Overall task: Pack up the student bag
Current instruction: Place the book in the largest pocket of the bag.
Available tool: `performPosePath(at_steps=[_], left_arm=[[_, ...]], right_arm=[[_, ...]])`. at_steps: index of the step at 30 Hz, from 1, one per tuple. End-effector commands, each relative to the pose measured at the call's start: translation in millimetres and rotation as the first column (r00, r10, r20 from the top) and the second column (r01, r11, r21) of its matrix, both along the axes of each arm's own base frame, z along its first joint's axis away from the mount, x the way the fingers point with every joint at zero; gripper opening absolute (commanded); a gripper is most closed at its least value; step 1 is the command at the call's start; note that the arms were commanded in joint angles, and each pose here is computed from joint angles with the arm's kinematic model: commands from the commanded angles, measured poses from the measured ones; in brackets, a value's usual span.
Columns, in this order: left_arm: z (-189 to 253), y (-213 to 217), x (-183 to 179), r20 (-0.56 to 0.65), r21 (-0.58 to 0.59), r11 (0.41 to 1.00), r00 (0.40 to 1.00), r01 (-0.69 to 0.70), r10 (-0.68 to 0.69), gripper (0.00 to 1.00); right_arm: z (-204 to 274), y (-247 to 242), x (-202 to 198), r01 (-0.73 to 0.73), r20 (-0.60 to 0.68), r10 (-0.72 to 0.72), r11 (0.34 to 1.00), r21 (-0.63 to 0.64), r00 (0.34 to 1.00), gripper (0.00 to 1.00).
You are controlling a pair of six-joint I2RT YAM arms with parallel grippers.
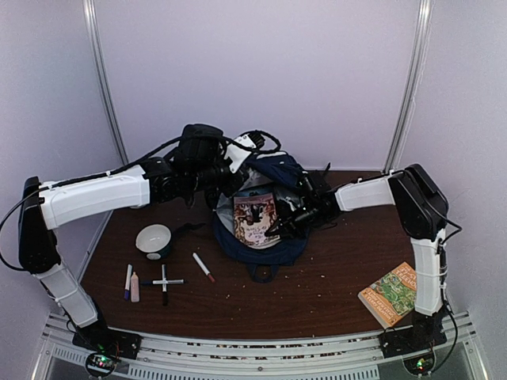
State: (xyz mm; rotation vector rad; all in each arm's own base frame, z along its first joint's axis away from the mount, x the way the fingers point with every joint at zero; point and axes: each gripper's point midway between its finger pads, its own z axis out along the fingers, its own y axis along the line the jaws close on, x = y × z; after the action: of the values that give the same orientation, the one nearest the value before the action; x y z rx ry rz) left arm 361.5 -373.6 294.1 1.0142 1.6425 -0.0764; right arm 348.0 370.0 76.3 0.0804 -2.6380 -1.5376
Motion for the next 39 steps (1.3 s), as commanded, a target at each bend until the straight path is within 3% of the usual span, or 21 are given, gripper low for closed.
performPosePath(at_steps=[1,12,18,22,27,32,39], left_arm=[[92,-4,-11,0.180,-0.212,0.976,0.984,0.047,-0.008,0.00],[87,-10,-22,0.170,-0.214,0.973,0.984,0.091,-0.054,0.00],[85,-10,-24,0.165,-0.208,0.973,0.984,0.097,-0.063,0.00],[84,-10,-22,0.166,-0.203,0.975,0.985,0.088,-0.054,0.00],[80,-10,-19,0.167,-0.193,0.978,0.985,0.074,-0.041,0.00],[74,-8,-17,0.166,-0.187,0.981,0.986,0.059,-0.028,0.00],[68,-5,-18,0.159,-0.184,0.982,0.987,0.048,-0.018,0.00]], right_arm=[[22,1,20,0.078,0.071,-0.081,0.996,0.048,0.994,0.03],[15,4,66,0.147,0.114,-0.151,0.988,0.035,0.982,0.04],[12,5,83,0.137,0.144,-0.138,0.990,0.020,0.980,0.12],[8,-8,78,0.158,0.143,-0.154,0.987,-0.015,0.978,0.31],[22,-18,65,0.159,0.181,-0.149,0.987,-0.040,0.972,0.47],[33,-25,45,0.142,0.209,-0.130,0.989,-0.046,0.969,0.55],[38,-45,5,0.064,0.329,-0.030,0.993,-0.095,0.944,0.54]])
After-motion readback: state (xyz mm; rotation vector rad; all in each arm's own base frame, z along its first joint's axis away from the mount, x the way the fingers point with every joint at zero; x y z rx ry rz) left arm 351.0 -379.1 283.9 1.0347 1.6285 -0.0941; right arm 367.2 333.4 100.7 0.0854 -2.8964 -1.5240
